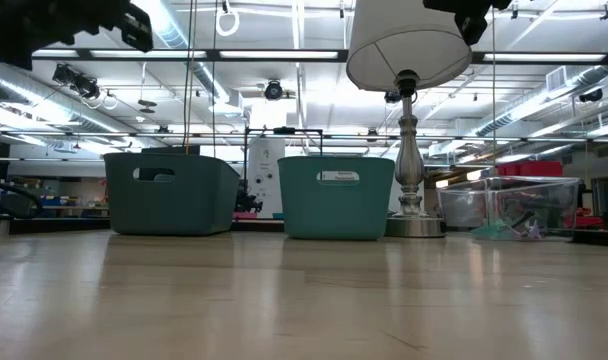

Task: Pick and place Stapler, Stapler remover, tape
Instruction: Return to Home Position

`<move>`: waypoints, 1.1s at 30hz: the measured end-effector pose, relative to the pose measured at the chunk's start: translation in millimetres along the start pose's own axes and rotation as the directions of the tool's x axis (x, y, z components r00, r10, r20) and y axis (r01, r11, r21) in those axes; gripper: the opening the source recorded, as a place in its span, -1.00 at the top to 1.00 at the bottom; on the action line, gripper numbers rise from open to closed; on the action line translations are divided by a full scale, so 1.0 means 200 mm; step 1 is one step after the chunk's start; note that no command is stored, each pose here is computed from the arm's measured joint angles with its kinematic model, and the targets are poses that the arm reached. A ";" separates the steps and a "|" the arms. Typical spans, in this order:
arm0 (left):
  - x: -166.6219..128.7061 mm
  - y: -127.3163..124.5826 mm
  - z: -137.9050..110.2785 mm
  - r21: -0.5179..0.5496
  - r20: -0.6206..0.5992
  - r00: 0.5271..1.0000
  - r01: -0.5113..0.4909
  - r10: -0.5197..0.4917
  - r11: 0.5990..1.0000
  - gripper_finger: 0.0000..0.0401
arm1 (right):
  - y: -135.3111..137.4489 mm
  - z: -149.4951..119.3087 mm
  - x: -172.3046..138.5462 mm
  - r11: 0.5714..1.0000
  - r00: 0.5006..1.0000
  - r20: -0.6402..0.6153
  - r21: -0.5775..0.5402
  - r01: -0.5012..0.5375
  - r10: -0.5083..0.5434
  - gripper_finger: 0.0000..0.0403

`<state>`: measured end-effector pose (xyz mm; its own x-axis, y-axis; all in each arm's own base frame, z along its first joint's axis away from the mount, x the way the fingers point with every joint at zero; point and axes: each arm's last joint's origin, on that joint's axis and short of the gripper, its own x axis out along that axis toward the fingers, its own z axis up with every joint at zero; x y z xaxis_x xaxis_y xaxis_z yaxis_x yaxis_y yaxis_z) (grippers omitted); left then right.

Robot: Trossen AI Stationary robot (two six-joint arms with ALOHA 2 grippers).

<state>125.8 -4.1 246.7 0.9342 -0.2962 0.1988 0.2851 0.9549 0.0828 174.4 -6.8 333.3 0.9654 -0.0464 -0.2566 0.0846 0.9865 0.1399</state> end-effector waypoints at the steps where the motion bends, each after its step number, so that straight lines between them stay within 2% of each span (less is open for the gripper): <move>1: -0.01 -0.01 -0.02 0.001 0.008 1.000 0.004 -0.004 1.000 1.00 | 0.00 0.00 0.00 1.000 1.000 0.000 0.000 0.000 0.000 0.90; 6: -0.06 -0.04 -0.11 0.006 0.025 1.000 -0.009 0.009 1.000 1.00 | 0.00 0.00 0.00 1.000 1.000 0.000 0.000 0.000 0.000 0.90; 14: -0.09 -0.06 -0.17 0.047 0.039 0.998 -0.044 0.042 0.998 1.00 | 0.00 0.00 0.00 1.000 1.000 0.000 0.000 0.000 0.000 0.90; 26: -0.11 -0.07 -0.26 0.041 0.029 0.998 -0.059 0.058 0.997 1.00 | 0.00 0.00 0.00 1.000 1.000 0.000 0.000 0.000 0.000 0.90; 33: -0.11 -0.08 -0.25 0.038 0.032 0.998 -0.047 0.046 0.998 1.00 | 0.00 0.00 0.00 1.000 1.000 -0.001 0.000 0.000 0.000 0.90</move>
<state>111.5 -11.0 191.6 0.9390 -0.2527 0.2334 0.2327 0.9663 0.1101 174.4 -6.8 333.2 0.9653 -0.0460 -0.2570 0.0843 0.9866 0.1398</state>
